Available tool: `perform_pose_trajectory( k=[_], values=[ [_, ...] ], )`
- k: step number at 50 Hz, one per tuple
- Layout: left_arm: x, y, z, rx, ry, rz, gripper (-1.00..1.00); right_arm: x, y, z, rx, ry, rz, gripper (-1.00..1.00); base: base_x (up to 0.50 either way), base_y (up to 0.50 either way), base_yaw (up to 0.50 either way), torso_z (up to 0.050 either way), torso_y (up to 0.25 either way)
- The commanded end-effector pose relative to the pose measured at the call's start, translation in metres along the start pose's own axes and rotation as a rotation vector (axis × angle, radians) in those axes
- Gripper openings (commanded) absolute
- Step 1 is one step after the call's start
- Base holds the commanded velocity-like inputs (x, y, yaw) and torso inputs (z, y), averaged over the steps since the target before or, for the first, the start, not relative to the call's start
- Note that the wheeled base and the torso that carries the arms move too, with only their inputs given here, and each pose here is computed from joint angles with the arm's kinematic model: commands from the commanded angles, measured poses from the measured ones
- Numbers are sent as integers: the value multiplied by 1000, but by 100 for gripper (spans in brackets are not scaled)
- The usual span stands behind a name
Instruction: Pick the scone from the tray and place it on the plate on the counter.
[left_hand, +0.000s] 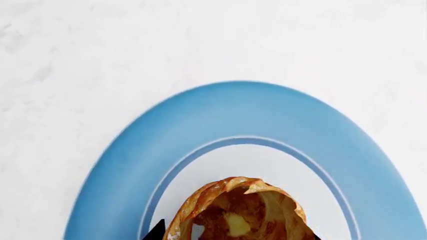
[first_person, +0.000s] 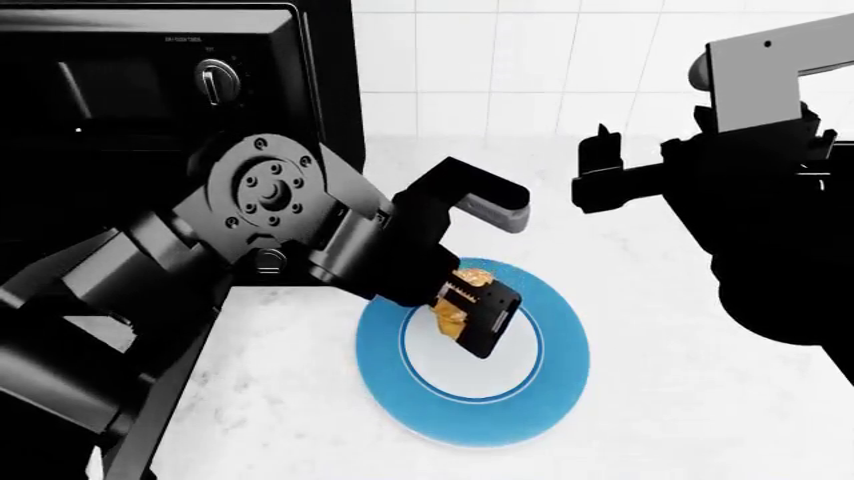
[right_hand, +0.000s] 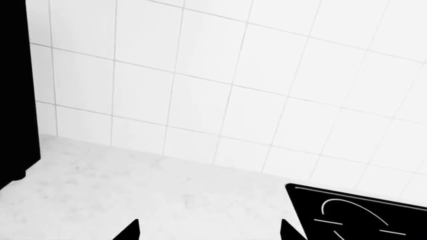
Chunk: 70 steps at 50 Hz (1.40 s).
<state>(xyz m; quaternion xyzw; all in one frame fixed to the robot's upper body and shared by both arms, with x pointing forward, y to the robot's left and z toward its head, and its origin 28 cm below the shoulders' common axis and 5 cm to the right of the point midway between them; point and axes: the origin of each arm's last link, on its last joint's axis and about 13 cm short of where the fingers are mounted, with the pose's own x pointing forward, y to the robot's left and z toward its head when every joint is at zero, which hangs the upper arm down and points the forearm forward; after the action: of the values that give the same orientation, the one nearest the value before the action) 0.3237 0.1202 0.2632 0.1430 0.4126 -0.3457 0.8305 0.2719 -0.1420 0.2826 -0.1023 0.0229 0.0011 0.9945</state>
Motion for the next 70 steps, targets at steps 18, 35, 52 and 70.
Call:
perform_pose_trajectory(
  k=[18, 35, 52, 70],
  values=[
    [-1, 2, 1, -1, 12, 3, 100, -1, -1, 1, 2, -3, -1, 100, 1, 0, 0, 0, 0],
    [-92, -11, 38, 24, -265, 32, 100, -1, -2, -1, 8, -4, -5, 100, 0, 0, 0, 0, 0],
    [-158, -15, 44, 2, -448, 19, 100, -4, -2, 5, 7, -20, -1, 100, 0, 0, 0, 0, 0],
    [-182, -16, 37, -4, -494, 30, 100, -11, -3, 18, 9, -54, 3, 100, 0, 0, 0, 0, 0]
  ],
)
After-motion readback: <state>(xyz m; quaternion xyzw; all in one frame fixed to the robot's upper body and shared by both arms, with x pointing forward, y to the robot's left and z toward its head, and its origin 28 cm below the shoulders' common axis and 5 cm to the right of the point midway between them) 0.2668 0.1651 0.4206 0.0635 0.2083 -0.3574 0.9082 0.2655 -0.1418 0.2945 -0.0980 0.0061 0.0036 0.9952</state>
